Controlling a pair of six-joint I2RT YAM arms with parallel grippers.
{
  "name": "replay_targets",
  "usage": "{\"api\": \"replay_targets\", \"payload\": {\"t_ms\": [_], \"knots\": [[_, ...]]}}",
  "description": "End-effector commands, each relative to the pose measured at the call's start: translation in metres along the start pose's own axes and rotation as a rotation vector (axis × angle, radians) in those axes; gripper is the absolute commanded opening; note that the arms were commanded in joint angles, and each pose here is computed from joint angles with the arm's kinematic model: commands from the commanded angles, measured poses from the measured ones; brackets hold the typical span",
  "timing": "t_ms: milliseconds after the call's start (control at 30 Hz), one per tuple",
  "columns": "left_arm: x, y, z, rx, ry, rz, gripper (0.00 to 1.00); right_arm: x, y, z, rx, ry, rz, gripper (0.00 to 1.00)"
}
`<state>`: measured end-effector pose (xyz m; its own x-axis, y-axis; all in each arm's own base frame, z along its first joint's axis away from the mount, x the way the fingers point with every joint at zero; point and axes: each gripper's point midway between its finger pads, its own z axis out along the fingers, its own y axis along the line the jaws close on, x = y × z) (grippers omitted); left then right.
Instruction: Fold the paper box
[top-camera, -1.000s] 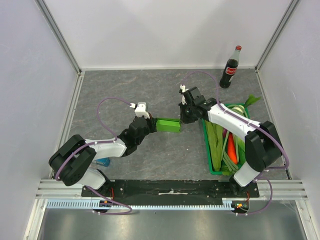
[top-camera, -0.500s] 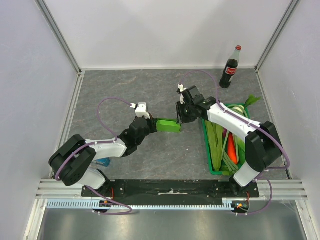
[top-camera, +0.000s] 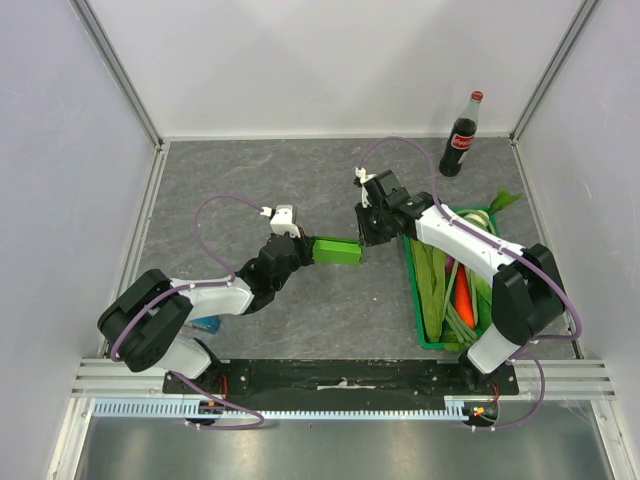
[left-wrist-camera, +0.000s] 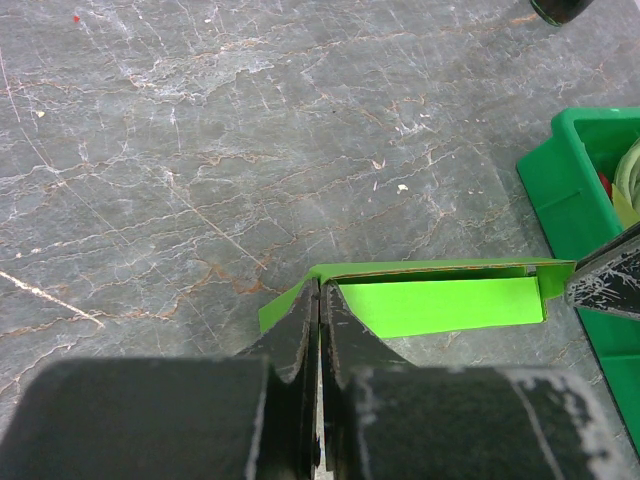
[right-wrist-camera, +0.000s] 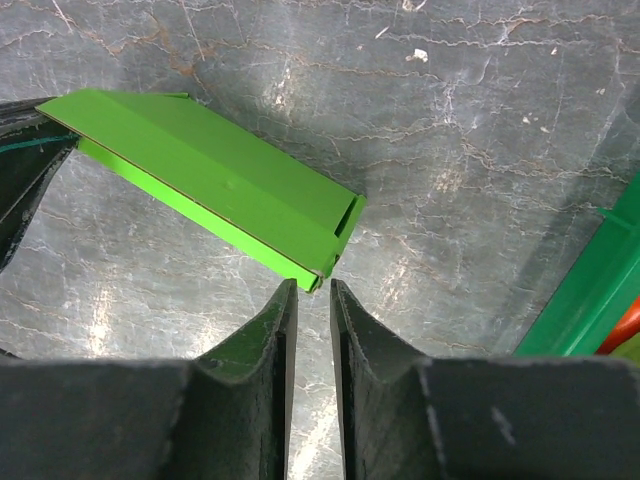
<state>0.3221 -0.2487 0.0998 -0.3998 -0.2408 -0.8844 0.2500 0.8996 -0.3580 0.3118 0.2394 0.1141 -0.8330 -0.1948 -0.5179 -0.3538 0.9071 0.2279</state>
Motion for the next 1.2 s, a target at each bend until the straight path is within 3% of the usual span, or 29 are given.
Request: {"api": "replay_targets", "payload": {"t_ms": [0, 333, 567, 1167], "knots": [[0.043, 0.020, -0.008, -0.056, 0.147, 0.090, 0.02, -0.021, 0.004, -0.012, 0.002, -0.062, -0.028, 0.25], [0.042, 0.019, -0.009, -0.052, 0.145, 0.089, 0.02, -0.023, 0.006, -0.001, -0.011, -0.060, -0.007, 0.14], [0.038, 0.015, -0.010, -0.044, 0.138, 0.078, 0.02, -0.019, 0.010, 0.002, -0.025, -0.075, 0.080, 0.00], [0.038, 0.015, -0.011, -0.047, 0.140, 0.056, 0.02, -0.007, 0.001, 0.000, 0.031, -0.179, 0.247, 0.00]]}}
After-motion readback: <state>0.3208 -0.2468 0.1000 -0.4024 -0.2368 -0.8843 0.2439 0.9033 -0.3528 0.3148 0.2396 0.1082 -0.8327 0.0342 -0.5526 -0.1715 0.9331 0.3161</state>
